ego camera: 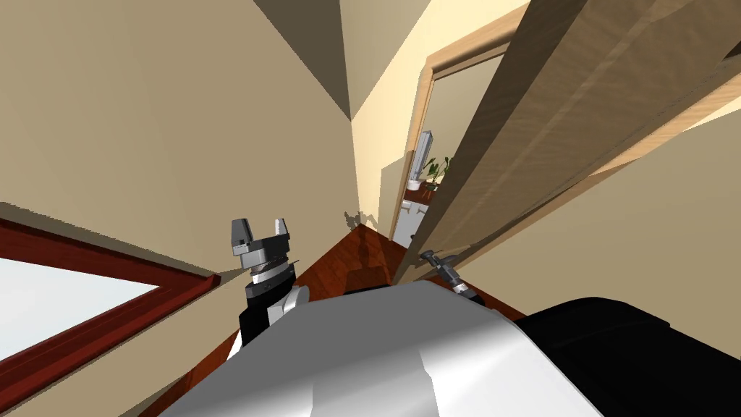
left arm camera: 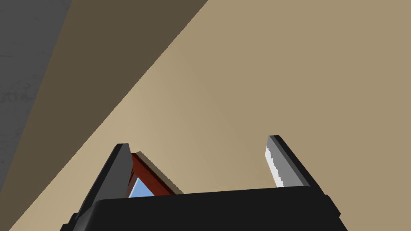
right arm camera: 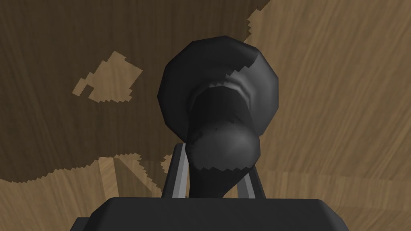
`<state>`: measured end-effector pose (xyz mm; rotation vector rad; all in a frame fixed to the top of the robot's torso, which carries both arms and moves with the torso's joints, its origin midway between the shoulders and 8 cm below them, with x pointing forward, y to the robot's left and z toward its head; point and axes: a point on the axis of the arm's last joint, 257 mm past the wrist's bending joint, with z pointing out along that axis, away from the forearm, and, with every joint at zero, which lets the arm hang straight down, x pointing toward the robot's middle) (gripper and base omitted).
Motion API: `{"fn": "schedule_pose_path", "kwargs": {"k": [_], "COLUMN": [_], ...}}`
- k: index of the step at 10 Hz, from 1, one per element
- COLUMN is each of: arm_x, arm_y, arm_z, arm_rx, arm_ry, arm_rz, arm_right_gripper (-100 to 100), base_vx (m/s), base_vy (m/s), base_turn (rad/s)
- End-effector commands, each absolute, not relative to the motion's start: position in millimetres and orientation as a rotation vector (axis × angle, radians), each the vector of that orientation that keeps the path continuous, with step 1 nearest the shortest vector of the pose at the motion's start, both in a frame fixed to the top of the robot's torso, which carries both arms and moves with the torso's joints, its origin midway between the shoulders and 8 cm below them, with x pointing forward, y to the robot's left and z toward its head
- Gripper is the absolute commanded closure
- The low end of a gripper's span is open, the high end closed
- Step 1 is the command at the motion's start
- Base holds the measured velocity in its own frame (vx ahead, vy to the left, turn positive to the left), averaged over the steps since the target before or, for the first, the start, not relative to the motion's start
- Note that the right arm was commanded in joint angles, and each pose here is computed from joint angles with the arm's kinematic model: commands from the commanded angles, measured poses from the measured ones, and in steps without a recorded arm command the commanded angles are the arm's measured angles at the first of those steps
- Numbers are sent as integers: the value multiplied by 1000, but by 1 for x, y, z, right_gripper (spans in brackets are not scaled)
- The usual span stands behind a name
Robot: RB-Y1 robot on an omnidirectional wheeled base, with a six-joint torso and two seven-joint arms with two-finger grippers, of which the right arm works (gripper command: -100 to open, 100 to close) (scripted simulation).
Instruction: Pull the door open
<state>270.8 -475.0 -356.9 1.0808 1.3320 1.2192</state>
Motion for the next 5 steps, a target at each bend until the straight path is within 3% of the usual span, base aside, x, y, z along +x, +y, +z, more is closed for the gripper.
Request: {"fn": "schedule_pose_path", "kwargs": {"k": [1, 2, 5], "arm_x": [270, 271, 267], "arm_y": [-479, -475, -475], "arm_z": [-355, -358, -358], "arm_rx": [1075, 1081, 1079], "arm_ry": [1333, 1334, 1340], "arm_rz": [1216, 1221, 1226], "arm_right_gripper": [100, 100, 100], "base_vx": [-193, -77, -171], "base_vy": [-79, -38, -61], "base_turn": [123, 35, 161]}}
